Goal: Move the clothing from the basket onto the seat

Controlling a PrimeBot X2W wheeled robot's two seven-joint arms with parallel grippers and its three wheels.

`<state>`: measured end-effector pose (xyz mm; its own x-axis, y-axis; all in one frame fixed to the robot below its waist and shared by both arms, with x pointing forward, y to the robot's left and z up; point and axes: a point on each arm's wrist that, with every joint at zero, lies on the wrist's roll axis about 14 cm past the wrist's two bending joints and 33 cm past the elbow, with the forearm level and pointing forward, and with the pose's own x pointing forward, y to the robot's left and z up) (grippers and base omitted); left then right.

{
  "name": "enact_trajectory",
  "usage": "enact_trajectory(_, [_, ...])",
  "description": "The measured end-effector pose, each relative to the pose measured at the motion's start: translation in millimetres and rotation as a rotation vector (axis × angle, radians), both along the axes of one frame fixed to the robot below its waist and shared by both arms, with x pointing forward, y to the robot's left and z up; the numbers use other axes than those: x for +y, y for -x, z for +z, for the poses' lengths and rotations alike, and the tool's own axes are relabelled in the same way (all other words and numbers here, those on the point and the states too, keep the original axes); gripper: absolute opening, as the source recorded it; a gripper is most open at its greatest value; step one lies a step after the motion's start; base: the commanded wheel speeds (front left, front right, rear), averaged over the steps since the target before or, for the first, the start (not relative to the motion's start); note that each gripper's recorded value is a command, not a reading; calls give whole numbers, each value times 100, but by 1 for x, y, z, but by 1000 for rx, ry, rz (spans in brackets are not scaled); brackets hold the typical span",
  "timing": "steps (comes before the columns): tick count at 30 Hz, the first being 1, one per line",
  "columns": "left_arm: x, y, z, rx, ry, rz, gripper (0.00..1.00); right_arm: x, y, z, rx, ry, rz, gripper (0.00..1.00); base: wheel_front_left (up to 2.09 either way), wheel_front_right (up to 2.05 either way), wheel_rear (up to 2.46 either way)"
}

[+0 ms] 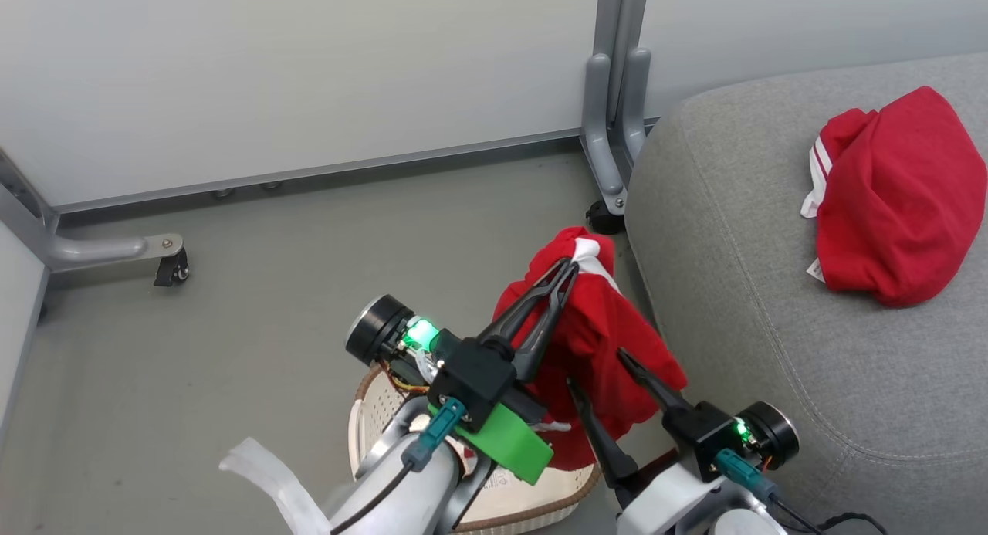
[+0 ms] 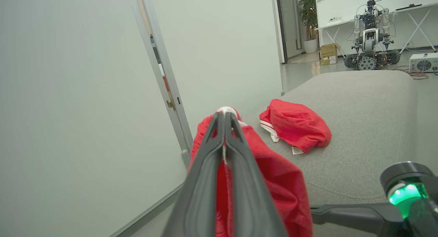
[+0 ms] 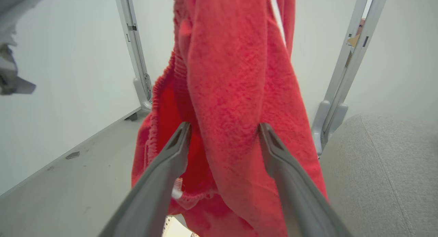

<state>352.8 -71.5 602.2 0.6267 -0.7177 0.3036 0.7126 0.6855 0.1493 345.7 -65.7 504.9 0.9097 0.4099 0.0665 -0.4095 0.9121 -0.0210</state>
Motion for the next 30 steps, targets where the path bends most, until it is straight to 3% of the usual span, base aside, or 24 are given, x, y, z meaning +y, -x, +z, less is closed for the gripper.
enact_trajectory(3, [-4, 3, 4, -14, 1, -13, 0, -10, -4, -7, 20, 12, -31, 100, 0, 0, 0])
enact_trajectory(4, [-5, 3, 4, -14, 1, -14, 0, -13, -5, -9, 26, 17, -39, 46, 0, 0, 0])
enact_trajectory(5, [-5, 4, 4, -14, 1, -16, 0, -13, -5, -11, 33, 17, -39, 10, 0, 0, 0])
enact_trajectory(6, [-5, 4, 3, -14, 0, -16, 0, -11, -5, -13, 40, 19, -30, 0, 0, 0, 0])
enact_trajectory(20, [-4, -4, -10, 25, -16, -3, 0, -7, -4, -24, 83, 2, -20, 0, 0, 0, 0])
enact_trajectory(23, [-3, -7, -12, 30, -18, 6, 35, -4, -4, -24, 83, -4, -14, 0, 0, 0, 0])
enact_trajectory(24, [-2, -8, -13, 33, -18, 11, 35, -4, -4, -24, 84, -4, -13, 0, 0, 0, 0])
enact_trajectory(25, [-1, -10, -15, 43, -22, 18, 54, -4, -4, -24, 84, -5, -13, 0, 0, 0, 0])
enact_trajectory(26, [0, -11, -17, 47, -24, 22, 88, -4, -4, -24, 83, -6, -14, 0, 0, 0, 0])
enact_trajectory(27, [2, -13, -18, 51, -27, 27, 100, -4, -5, -24, 83, -6, -15, 0, 0, 0, 0])
enact_trajectory(30, [5, -16, -21, 58, -30, 44, 100, -5, -5, -24, 84, -8, -16, 0, 0, 0, 0])
